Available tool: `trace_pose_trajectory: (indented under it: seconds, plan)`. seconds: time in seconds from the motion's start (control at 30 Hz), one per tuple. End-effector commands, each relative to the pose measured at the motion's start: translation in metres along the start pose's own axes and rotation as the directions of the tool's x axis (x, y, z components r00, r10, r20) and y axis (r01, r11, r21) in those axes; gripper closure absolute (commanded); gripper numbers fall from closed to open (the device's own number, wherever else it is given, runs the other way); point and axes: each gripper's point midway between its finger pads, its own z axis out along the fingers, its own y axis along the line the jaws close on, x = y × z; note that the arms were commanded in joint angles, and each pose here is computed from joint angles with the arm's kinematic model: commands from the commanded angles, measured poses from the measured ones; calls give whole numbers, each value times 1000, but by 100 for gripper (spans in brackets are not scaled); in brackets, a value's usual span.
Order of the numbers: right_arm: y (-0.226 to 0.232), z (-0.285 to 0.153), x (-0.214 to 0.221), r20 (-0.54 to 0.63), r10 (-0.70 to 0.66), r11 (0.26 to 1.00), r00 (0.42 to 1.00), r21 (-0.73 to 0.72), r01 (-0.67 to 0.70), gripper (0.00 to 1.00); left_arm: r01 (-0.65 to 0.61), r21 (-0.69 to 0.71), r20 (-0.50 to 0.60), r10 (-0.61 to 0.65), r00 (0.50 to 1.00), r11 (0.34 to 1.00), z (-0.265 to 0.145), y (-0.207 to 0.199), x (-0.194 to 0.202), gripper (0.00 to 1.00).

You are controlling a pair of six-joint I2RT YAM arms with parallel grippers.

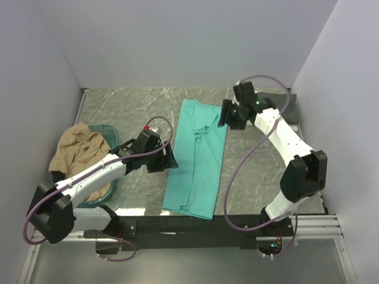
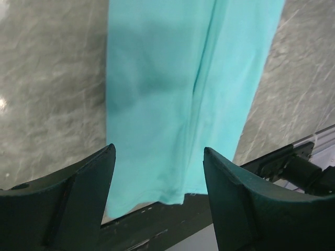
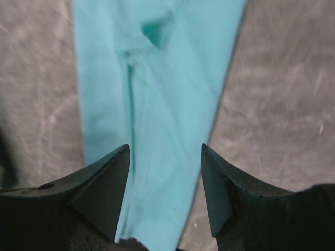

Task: Fold and stack the t-shirts
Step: Fold the tshirt

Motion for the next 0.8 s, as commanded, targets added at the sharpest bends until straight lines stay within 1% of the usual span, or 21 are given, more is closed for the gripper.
trace_pose_trajectory:
  seconds: [0.0, 0.07, 0.1, 0.13, 0.17, 0.2, 0.27, 0.3, 0.33, 0.4, 0.47, 0.57, 0.7, 0.77]
  plan:
    - [-19, -6, 37, -32, 14, 1000, 999, 27, -13, 36, 26, -2, 27, -26, 999, 1000, -8, 7, 2, 26]
    - [-24, -14, 53, -34, 28, 999, 999, 24, -27, 36, 36, -6, 20, -36, 999, 999, -9, 12, 8, 26]
    - [-34, -9, 74, -75, 38, 998, 996, 45, -35, 36, 39, -7, 17, -39, 999, 999, -9, 13, 10, 26]
    - [-36, -16, 81, -70, 47, 998, 996, 34, -44, 36, 48, -9, 13, -47, 999, 999, -8, 16, 13, 26]
    - [-39, -15, 91, -89, 52, 998, 995, 37, -49, 36, 52, -10, 12, -52, 999, 999, -8, 17, 15, 26]
    - [-49, -11, 112, -131, 62, 997, 989, 54, -55, 36, 55, -6, 16, -55, 998, 998, -8, 17, 15, 26]
    - [-54, -16, 129, -143, 78, 996, 987, 54, -71, 37, 72, -6, 5, -72, 997, 997, -7, 20, 20, 26]
    - [-63, -13, 148, -179, 91, 994, 980, 70, -80, 37, 79, -7, -1, -79, 997, 997, -6, 21, 22, 26]
    - [-64, -18, 153, -171, 99, 994, 980, 64, -89, 36, 87, -6, -9, -87, 996, 996, -4, 21, 24, 27]
    - [-74, -18, 173, -195, 113, 992, 974, 85, -98, 37, 91, -3, -32, -91, 995, 996, -1, 23, 31, 27]
    - [-78, -22, 182, -190, 127, 990, 973, 88, -112, 37, 93, -2, -47, -93, 995, 996, 1, 23, 34, 27]
    - [-89, -22, 207, -228, 147, 986, 962, 110, -124, 36, 79, -7, -58, -80, 995, 997, 1, 23, 37, 27]
    - [-93, -21, 227, -260, 175, 982, 950, 109, -151, 37, 60, -46, -58, -62, 996, 997, 2, 29, 40, 27]
    - [-93, -22, 229, -253, 182, 982, 950, 103, -161, 37, 60, -39, -69, -62, 996, 997, 5, 30, 45, 28]
